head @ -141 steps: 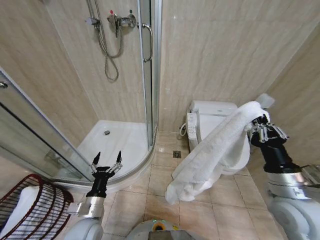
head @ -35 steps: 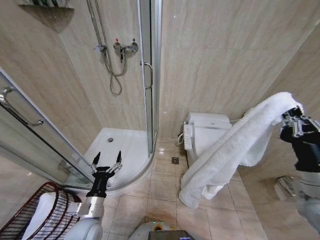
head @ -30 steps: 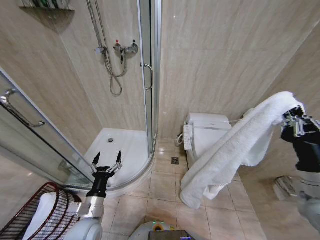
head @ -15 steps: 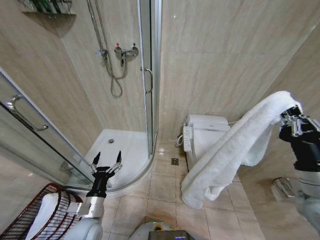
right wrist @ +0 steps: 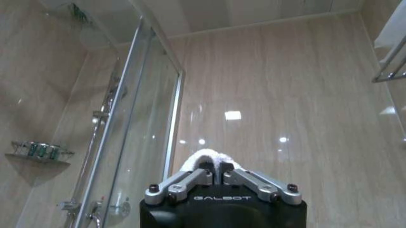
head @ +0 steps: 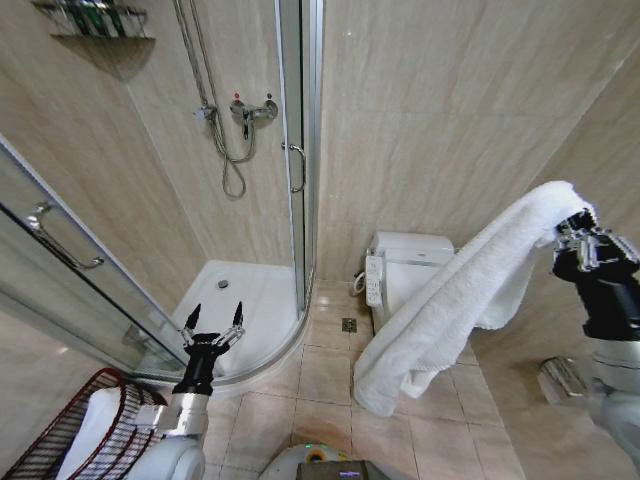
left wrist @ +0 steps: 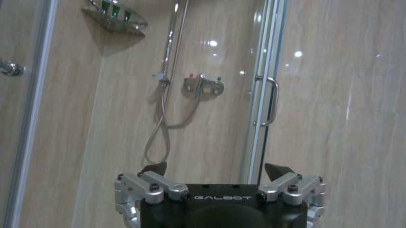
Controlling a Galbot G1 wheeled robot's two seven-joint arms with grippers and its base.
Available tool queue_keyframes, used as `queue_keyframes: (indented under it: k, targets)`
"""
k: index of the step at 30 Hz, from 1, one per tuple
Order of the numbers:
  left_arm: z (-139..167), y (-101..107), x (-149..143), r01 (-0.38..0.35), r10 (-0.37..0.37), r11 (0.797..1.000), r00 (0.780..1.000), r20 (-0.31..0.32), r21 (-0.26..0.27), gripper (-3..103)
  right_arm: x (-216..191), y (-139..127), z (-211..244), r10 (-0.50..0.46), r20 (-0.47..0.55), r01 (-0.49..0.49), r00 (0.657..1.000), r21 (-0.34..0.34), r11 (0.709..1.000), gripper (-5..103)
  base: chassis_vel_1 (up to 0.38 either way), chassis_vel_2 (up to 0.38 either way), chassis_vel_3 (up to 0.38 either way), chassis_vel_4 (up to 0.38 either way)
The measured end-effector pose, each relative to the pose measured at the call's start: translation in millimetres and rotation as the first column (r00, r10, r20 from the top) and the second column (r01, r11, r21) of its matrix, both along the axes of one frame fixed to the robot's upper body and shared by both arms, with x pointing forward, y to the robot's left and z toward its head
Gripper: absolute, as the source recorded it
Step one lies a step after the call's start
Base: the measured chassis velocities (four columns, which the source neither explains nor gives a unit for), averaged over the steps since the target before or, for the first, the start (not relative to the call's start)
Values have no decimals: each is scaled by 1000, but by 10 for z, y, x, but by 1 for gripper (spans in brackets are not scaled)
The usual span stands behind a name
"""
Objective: Discard the used towel into the hamper.
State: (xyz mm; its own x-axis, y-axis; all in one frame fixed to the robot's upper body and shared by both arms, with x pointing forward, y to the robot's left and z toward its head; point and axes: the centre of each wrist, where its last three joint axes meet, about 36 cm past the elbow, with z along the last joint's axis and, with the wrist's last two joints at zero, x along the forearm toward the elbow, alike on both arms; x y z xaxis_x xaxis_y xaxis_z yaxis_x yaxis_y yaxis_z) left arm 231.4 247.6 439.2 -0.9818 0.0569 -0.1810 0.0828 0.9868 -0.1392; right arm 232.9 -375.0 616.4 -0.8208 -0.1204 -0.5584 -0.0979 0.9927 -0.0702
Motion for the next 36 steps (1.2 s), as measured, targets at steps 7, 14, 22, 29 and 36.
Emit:
queue_keyframes:
  k: [7,14,22,29,36]
  targets:
    - [0,0,0,0,0,1000,1000,0,0,100,1,-5,10,4,1,-4,1000,-3,1000,4,0,0,0,0]
    - [0,0,0,0,0,1000,1000,0,0,100,14,6,10,13,1,-13,1000,-4,1000,4,0,0,0,0]
    - [0,0,0,0,0,1000,1000,0,0,100,28,16,11,8,0,-8,1000,4,1000,4,0,0,0,0]
    - [0,0,0,0,0,1000,1000,0,0,100,48,40,-5,-33,2,32,999,42,999,4,0,0,0,0]
    - [0,0,0,0,0,1000,1000,0,0,100,-53,-86,107,-64,40,63,997,46,997,4,0,0,0,0]
